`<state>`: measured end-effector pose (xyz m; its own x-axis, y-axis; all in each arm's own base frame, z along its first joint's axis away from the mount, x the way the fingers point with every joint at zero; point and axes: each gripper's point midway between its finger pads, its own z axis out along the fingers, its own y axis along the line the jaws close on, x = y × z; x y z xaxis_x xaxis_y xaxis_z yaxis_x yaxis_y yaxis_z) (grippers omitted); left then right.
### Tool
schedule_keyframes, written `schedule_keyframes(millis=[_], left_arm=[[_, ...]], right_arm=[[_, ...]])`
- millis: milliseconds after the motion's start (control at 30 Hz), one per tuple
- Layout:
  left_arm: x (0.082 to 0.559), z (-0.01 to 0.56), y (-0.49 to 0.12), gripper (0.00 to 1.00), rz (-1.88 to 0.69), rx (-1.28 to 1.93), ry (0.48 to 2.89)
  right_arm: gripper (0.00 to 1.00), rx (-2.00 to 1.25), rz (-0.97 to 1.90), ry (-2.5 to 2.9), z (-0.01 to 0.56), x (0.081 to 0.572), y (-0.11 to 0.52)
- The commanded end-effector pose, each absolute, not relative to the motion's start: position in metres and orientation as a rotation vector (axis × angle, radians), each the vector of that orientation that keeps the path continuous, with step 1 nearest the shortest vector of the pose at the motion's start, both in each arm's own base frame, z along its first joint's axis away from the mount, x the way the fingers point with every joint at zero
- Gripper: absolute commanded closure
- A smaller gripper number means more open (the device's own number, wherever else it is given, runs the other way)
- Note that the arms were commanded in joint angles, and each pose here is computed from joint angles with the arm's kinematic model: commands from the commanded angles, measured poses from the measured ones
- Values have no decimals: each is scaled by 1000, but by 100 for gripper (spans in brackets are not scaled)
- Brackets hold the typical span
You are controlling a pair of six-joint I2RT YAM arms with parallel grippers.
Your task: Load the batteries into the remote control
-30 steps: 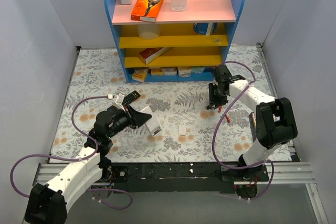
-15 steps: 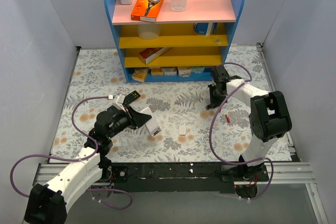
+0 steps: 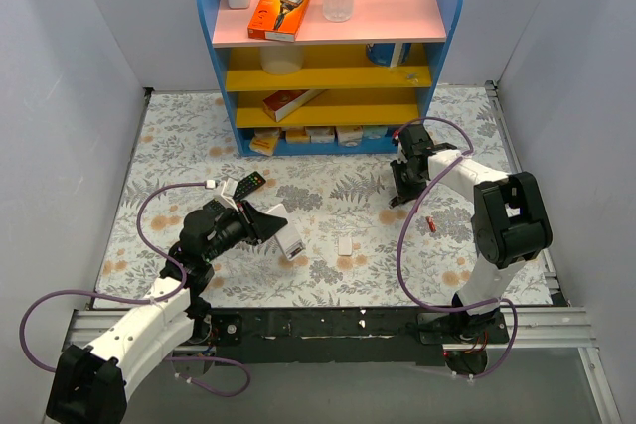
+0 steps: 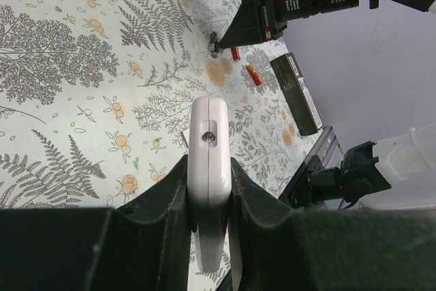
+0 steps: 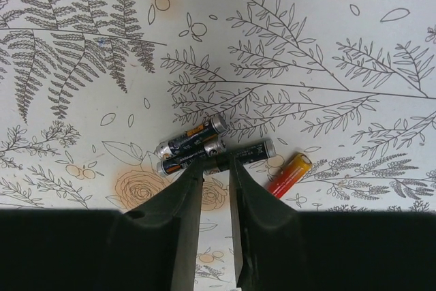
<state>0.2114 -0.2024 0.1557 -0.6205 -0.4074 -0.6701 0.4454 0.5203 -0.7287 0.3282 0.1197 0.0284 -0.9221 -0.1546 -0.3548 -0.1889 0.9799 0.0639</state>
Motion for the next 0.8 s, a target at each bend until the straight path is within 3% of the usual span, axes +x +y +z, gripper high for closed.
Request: schedule_keyframes(millis=[0, 200, 767], left_arm=[[213, 173, -206, 100, -1235, 70, 1832], [213, 173, -207, 100, -1240, 70, 1831], [210, 175, -209, 100, -1257, 85, 1840]], right_arm=[[67, -336, 157, 2676, 51, 344, 123], [57, -415, 134, 2623, 60, 352, 121], [58, -524, 230, 2591, 43, 351, 132]])
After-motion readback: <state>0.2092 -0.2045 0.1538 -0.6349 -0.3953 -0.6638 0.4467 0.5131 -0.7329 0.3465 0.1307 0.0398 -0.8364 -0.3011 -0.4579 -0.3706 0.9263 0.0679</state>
